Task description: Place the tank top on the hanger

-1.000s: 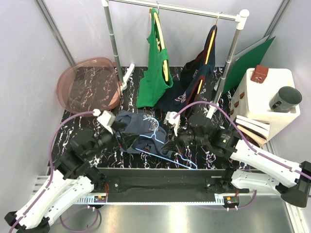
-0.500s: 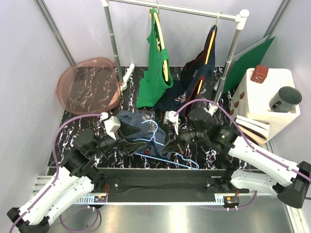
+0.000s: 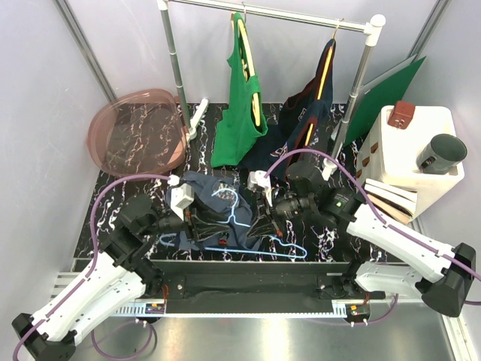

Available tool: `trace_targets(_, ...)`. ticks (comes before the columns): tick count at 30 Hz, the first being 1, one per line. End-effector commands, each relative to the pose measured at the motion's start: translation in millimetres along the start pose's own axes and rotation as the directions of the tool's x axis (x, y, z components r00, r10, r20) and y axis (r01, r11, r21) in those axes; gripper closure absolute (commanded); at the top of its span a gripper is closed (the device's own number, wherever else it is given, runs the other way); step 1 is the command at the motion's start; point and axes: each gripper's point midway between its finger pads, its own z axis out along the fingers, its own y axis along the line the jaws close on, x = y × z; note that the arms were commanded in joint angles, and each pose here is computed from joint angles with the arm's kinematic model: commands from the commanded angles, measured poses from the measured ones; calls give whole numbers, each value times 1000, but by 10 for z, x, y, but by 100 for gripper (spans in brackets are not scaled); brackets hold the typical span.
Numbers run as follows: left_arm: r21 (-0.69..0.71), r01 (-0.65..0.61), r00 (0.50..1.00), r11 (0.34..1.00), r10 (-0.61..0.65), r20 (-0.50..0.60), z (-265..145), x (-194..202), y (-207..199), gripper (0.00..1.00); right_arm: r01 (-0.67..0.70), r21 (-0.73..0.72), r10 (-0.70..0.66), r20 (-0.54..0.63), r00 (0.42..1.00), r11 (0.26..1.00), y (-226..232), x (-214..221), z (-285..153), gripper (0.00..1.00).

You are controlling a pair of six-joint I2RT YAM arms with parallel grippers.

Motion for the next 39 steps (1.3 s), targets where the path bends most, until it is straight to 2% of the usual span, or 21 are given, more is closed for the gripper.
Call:
trace_targets(1, 131, -78, 996, 988, 72, 54, -10, -180, -273, 81, 85, -39, -83, 61, 995, 996, 37, -280, -52, 100)
trace_targets(2, 134, -81, 996, 988, 74, 54, -11, -177, -280, 85, 92, -35, -89, 58, 994, 995, 19, -277, -50, 100)
trace_targets(3, 136, -85, 995, 987, 79, 56, -12, -175, -282, 93, 96, -18, -95, 59, 994, 995, -13, -277, -53, 100)
trace_targets(5, 133, -95, 994, 987, 87, 61, -13, -167, -284, 100, 114, 21, -115, 58, 992, 993, -111, -269, -64, 100)
trace_targets(7, 137, -104, 993, 985, 96, 68, -18, -176, -299, 100, 117, 100, -123, 50, 991, 988, -265, -247, -78, 100)
trace_targets(11, 133, -112, 992, 985, 103, 74, -18, -172, -293, 100, 132, 246, -146, 40, 989, 960, -517, -260, -136, 84)
trace_targets(15, 111, -93, 994, 990, 86, 64, 1, -151, -242, 100, 133, 356, -158, 43, 986, 925, -709, -320, -213, 82)
trace_targets(17, 66, -89, 995, 994, 85, 61, 14, -153, -158, 100, 131, 388, -162, 49, 986, 912, -769, -349, -233, 65)
trace_targets(18, 41, -80, 996, 996, 78, 52, 14, -134, -110, 100, 123, 426, -160, 51, 986, 897, -833, -361, -266, 43)
trace_targets(20, -45, -80, 995, 996, 82, 56, 12, -152, 38, 100, 112, 479, -155, 51, 987, 871, -930, -367, -309, 31)
trace_targets(21, -81, -78, 995, 994, 83, 52, 8, -158, 100, 100, 105, 498, -150, 51, 987, 861, -968, -362, -329, 17)
trace_targets(25, -227, -63, 997, 972, 72, 35, -39, -119, 359, 100, 57, 605, -131, 78, 988, 794, -1120, -391, -487, 0)
trace_targets(26, -261, -60, 997, 964, 71, 33, -50, -113, 423, 100, 38, 660, -132, 94, 987, 750, -1189, -424, -594, 0)
trace_targets(28, -282, -47, 998, 958, 54, 17, -51, -74, 473, 100, -4, 708, -122, 128, 984, 706, -1229, -461, -719, 0)
trace_targets(29, -301, -44, 999, 953, 52, 17, -58, -78, 508, 100, -31, 755, -133, 156, 979, 655, -1249, -505, -866, 1)
trace_targets(32, -365, -29, 1000, 931, 31, -2, -87, -38, 627, 100, -122, 800, -136, 246, 960, 588, -1191, -547, -1125, 0)
trace_targets(34, -398, -18, 1000, 917, 13, -16, -106, 11, 694, 100, -141, 784, -135, 275, 952, 604, -1115, -508, -1145, 0)
trace_targets(36, -437, -18, 1000, 899, 14, -12, -141, -9, 755, 100, -142, 743, -100, 271, 957, 655, -1057, -334, -1027, 3)
trace_targets(39, -479, -11, 1000, 878, 11, -3, -190, -23, 813, 100, -176, 669, 20, 234, 972, 722, -1058, 17, -687, 14)
